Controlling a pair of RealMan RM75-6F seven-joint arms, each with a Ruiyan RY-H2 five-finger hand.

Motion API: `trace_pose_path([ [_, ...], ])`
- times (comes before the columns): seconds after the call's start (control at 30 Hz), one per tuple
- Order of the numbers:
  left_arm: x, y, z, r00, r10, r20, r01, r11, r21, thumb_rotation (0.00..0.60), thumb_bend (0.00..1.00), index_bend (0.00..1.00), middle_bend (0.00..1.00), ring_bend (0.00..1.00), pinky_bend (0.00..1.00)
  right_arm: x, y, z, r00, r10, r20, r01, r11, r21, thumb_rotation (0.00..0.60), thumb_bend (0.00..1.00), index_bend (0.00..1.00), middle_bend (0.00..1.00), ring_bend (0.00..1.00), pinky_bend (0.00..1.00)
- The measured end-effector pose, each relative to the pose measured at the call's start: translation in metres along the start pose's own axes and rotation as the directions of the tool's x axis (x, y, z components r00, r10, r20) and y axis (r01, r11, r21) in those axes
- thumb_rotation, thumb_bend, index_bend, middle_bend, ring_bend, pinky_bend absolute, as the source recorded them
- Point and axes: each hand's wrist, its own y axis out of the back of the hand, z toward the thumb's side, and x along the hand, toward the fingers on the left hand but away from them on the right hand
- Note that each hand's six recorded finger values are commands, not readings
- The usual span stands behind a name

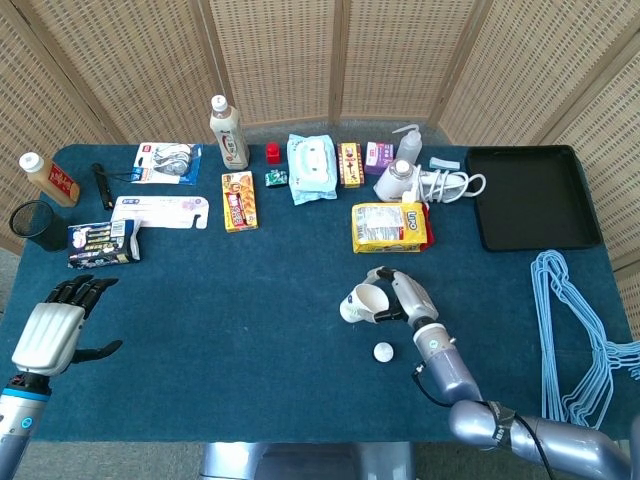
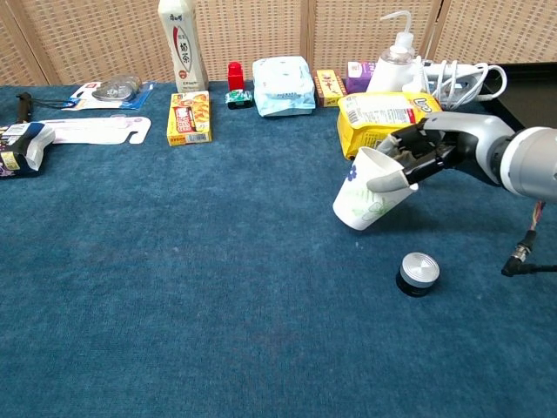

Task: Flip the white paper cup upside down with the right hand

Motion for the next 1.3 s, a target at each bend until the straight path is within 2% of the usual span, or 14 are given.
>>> trace_pose_path([
  [0.2,-0.001,0.001,0.001,1.0,0.001,0.0,-0.001,1.0,0.002,0.429,0.14,0.16,0.25,0.15,0.18,-0.002,0.001,-0.012,1.0,0.01,0.013,-0.009,0.995,-0.101,0.546,0.26,0.39,0.24,0.18,0.08],
  [0.37,-0.002,0.002,0.002,1.0,0.001,0.0,-0.001,1.0,0.002,0.431,0.14,0.16,0.25,0.15,0.18,-0.001,0.003,-0.016,1.0,0.005,0.006,-0.005,0.994,-0.108,0.545,0.26,0.35,0.24,0.18,0.07],
  [0.57,-0.003,0.003,0.002,1.0,0.006,0.003,-0.006,1.0,0.001,0.427,0.14,0.16,0.25,0.15,0.18,0.0,0.007,-0.023,1.0,-0.015,-0.006,0.014,0.998,-0.062,0.54,0.26,0.27,0.23,0.17,0.05],
  [0.8,-0.003,0.005,0.003,1.0,0.011,0.006,-0.011,1.0,-0.002,0.43,0.14,0.16,0.25,0.15,0.18,0.004,0.016,-0.025,0.998,-0.056,-0.031,0.056,0.998,0.025,0.542,0.26,0.22,0.21,0.16,0.04],
  [1.07,-0.006,0.007,0.002,1.0,0.019,0.007,-0.019,1.0,-0.005,0.427,0.14,0.16,0.25,0.15,0.18,0.013,0.032,-0.016,0.992,-0.083,-0.093,0.097,0.983,0.159,0.544,0.26,0.22,0.21,0.16,0.04],
  [1.17,-0.007,0.006,0.002,1.0,0.017,0.007,-0.017,1.0,-0.008,0.434,0.14,0.16,0.25,0.15,0.18,0.016,0.033,-0.011,0.989,-0.08,-0.124,0.108,0.965,0.24,0.542,0.26,0.25,0.21,0.16,0.04],
  [1.3,-0.007,0.005,0.002,1.0,0.017,0.009,-0.017,1.0,-0.009,0.433,0.14,0.16,0.25,0.15,0.18,0.017,0.027,-0.004,0.984,-0.062,-0.165,0.12,0.92,0.374,0.542,0.27,0.28,0.21,0.16,0.04],
])
